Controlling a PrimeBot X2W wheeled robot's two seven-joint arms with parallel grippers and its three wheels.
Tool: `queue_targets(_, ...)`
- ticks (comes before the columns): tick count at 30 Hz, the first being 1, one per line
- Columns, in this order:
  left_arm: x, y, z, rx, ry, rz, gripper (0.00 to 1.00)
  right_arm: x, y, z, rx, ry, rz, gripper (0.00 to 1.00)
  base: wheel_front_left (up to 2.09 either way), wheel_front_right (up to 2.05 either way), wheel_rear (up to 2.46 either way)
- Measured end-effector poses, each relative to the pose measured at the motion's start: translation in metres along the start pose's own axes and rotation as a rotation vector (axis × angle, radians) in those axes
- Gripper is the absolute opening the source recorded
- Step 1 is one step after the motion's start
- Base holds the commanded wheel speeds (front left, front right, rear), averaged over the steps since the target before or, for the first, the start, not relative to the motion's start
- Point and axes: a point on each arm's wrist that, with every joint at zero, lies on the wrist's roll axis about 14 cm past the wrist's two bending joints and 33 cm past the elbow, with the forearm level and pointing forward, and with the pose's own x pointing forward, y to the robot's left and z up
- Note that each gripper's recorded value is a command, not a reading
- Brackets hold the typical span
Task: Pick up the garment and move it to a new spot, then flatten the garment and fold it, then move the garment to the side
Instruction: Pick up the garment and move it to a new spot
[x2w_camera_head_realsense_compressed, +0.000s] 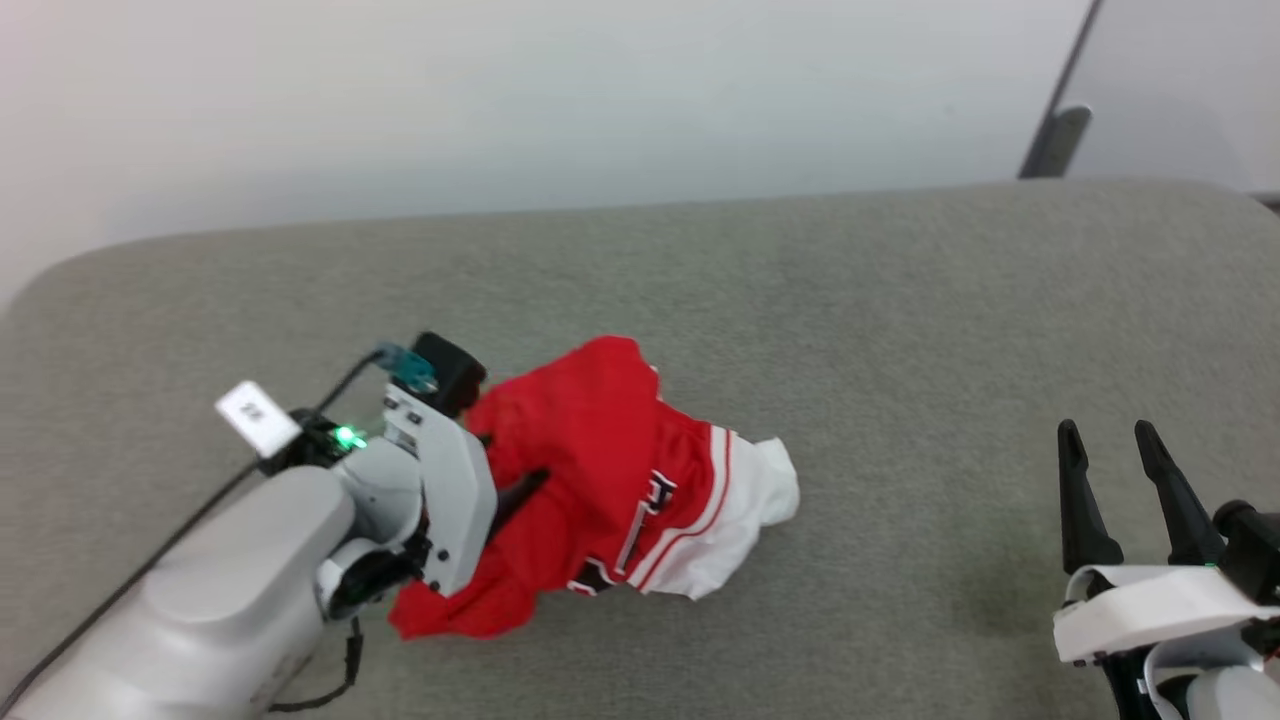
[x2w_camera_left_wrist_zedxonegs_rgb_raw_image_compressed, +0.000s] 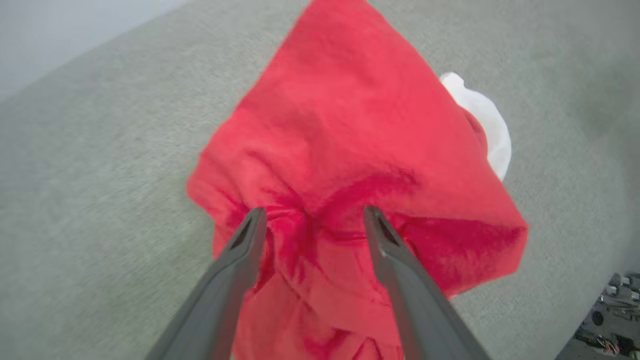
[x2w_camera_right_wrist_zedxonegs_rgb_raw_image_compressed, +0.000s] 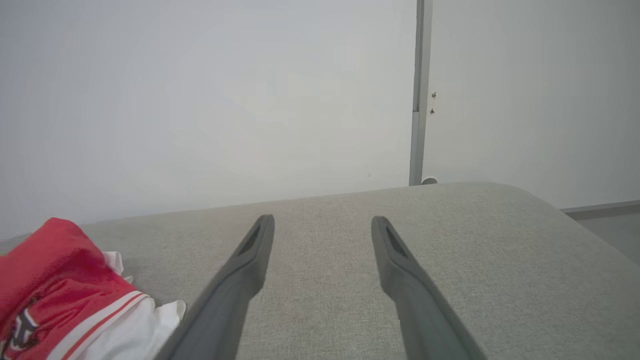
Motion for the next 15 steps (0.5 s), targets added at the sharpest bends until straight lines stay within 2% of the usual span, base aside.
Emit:
queue_targets(5,-0.031,0.016,0.013,-0.035,-0.145,0.055,1.00,0.000,0.013,0.002,0.007,-0.006,0.036,1.00,0.00,0.00,0.00)
queue_targets(15,-0.108,0.067,0.008,-0.094,-0.425,0.300,1.00,0.003,0.031,0.010,-0.004,-0.025,0.097,1.00,0.00,0.00,0.00)
